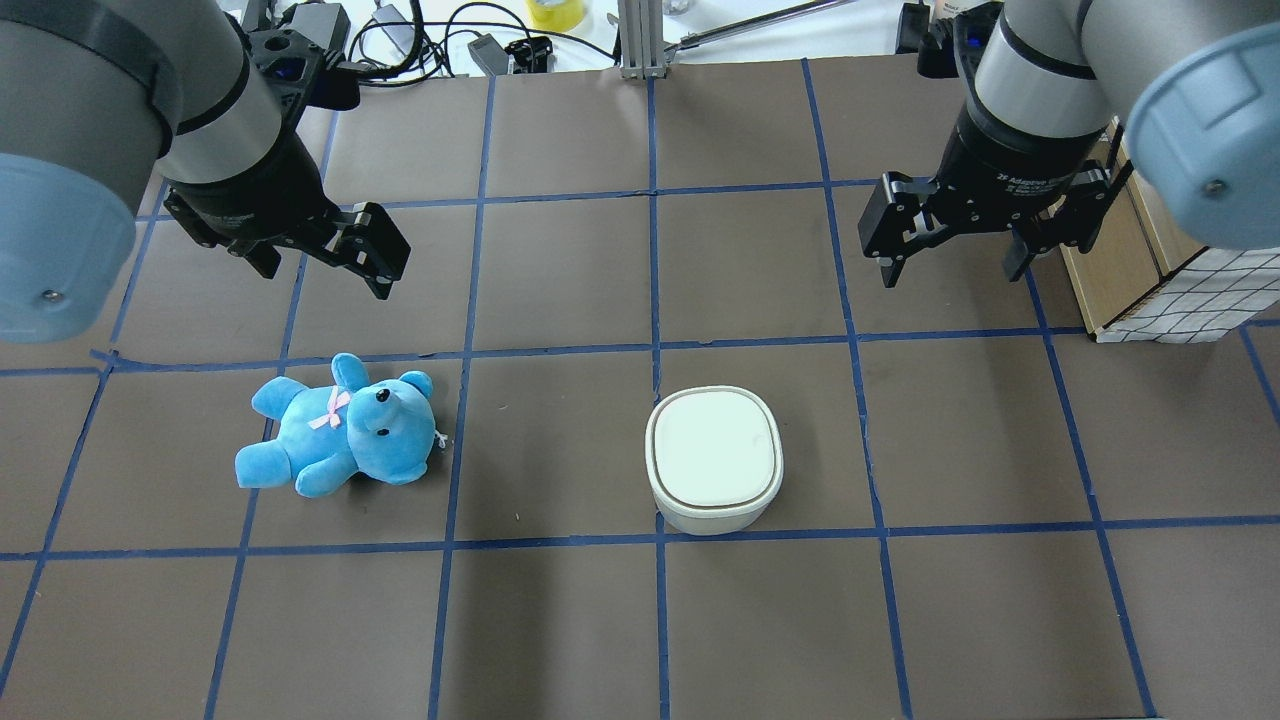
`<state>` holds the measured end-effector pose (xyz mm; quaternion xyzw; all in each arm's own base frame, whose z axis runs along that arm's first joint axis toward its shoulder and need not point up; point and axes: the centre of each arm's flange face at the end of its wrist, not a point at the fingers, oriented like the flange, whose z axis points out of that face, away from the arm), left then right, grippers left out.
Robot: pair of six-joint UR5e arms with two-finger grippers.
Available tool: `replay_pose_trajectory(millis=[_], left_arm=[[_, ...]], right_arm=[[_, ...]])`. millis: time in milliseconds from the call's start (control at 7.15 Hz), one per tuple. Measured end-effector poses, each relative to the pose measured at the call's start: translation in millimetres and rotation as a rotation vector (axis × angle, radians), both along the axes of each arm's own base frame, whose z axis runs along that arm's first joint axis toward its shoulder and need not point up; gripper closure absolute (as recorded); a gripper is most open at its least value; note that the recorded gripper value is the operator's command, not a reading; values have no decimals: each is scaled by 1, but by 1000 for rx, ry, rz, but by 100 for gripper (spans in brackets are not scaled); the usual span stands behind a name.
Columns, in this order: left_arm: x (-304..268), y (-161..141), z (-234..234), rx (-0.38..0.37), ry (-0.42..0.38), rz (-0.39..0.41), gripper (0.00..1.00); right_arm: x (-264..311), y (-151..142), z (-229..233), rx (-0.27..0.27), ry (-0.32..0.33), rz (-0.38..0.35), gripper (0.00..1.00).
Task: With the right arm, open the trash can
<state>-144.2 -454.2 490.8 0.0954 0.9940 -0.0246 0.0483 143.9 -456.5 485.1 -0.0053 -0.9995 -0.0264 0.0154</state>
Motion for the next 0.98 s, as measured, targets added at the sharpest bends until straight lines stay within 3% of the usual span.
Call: replay_pose_trajectory(millis=[978], left_arm=[[0, 0, 0, 0, 0, 0, 0]], right_arm=[[-1, -1, 2, -9, 7, -10, 0]])
